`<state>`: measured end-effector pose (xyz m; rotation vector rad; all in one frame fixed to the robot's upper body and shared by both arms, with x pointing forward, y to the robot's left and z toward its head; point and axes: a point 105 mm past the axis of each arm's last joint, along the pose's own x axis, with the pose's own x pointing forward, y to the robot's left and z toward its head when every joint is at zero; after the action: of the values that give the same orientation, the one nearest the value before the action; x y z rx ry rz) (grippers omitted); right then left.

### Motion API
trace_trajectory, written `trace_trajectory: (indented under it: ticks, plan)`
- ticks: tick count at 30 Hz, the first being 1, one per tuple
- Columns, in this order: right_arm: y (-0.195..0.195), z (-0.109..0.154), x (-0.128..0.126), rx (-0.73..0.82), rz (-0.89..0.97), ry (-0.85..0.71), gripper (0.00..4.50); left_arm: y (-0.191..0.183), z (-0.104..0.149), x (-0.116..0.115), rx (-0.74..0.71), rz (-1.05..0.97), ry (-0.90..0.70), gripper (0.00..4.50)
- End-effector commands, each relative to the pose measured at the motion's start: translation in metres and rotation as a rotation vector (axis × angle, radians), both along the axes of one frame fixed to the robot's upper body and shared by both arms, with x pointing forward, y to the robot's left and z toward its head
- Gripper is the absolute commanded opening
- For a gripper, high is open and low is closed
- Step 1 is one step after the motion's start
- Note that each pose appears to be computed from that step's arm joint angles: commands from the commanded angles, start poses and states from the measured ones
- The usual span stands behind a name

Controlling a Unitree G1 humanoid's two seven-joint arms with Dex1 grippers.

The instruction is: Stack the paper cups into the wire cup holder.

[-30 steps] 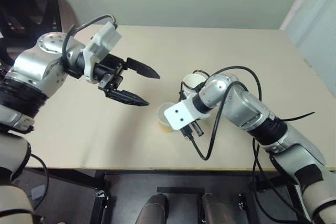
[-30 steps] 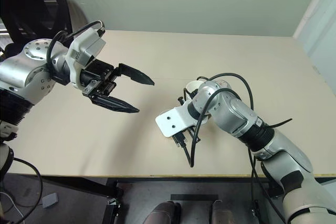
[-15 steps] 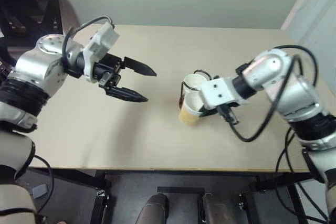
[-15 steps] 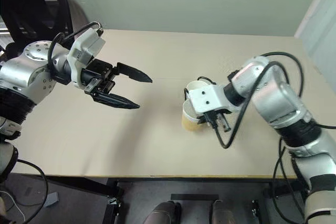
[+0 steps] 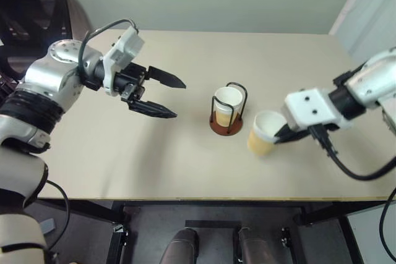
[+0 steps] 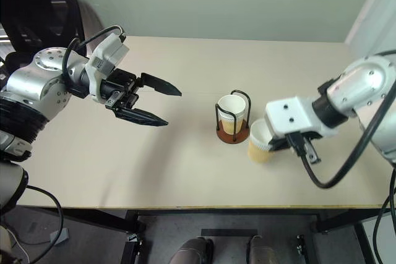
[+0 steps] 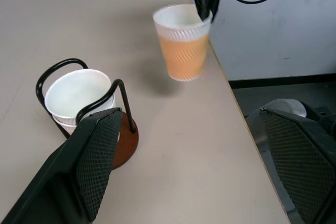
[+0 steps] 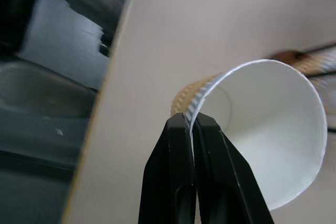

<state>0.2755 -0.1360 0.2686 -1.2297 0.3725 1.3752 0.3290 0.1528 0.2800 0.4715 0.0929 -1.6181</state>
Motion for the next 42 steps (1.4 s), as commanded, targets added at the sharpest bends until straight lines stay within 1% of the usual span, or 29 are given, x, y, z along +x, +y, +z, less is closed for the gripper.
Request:
trace_trajectory:
  ticks: [1,3,8,14,18,25,29,32,35,37,42]
  plan:
    - [0.000,0.042,0.019,0.024,-0.018,-0.165,0.08,0.006,0.018,0.001,-0.012,0.005,-0.067,4.50]
    - [0.004,0.050,0.026,0.024,-0.009,-0.190,0.08,0.009,0.019,0.002,-0.013,0.019,-0.075,4.50]
    - [0.015,0.060,0.038,0.020,0.026,-0.234,0.08,0.019,0.021,0.005,-0.032,0.064,-0.084,4.50]
    - [0.032,0.065,0.049,0.025,0.079,-0.250,0.08,0.035,0.022,0.012,-0.024,0.142,-0.117,4.50]
    - [0.038,0.069,0.056,0.025,0.097,-0.270,0.08,0.039,0.025,0.015,-0.040,0.164,-0.124,4.50]
    - [0.040,0.063,0.058,0.034,0.101,-0.277,0.08,0.041,0.026,0.015,-0.040,0.175,-0.129,4.50]
    - [0.023,0.043,0.044,0.015,0.073,-0.203,0.08,0.041,0.025,0.015,-0.042,0.178,-0.128,4.50]
    - [0.016,0.029,0.031,0.015,0.053,-0.150,0.62,0.040,0.024,0.016,-0.045,0.176,-0.125,4.50]
    - [0.015,0.011,0.022,0.006,0.053,-0.121,1.68,0.037,0.023,0.018,-0.050,0.169,-0.124,4.50]
    - [0.015,0.003,0.019,0.000,0.050,-0.113,2.38,0.036,0.023,0.018,-0.053,0.166,-0.124,4.50]
    - [0.012,-0.010,0.026,-0.027,0.020,-0.149,2.38,0.032,0.023,0.020,-0.053,0.158,-0.125,4.50]
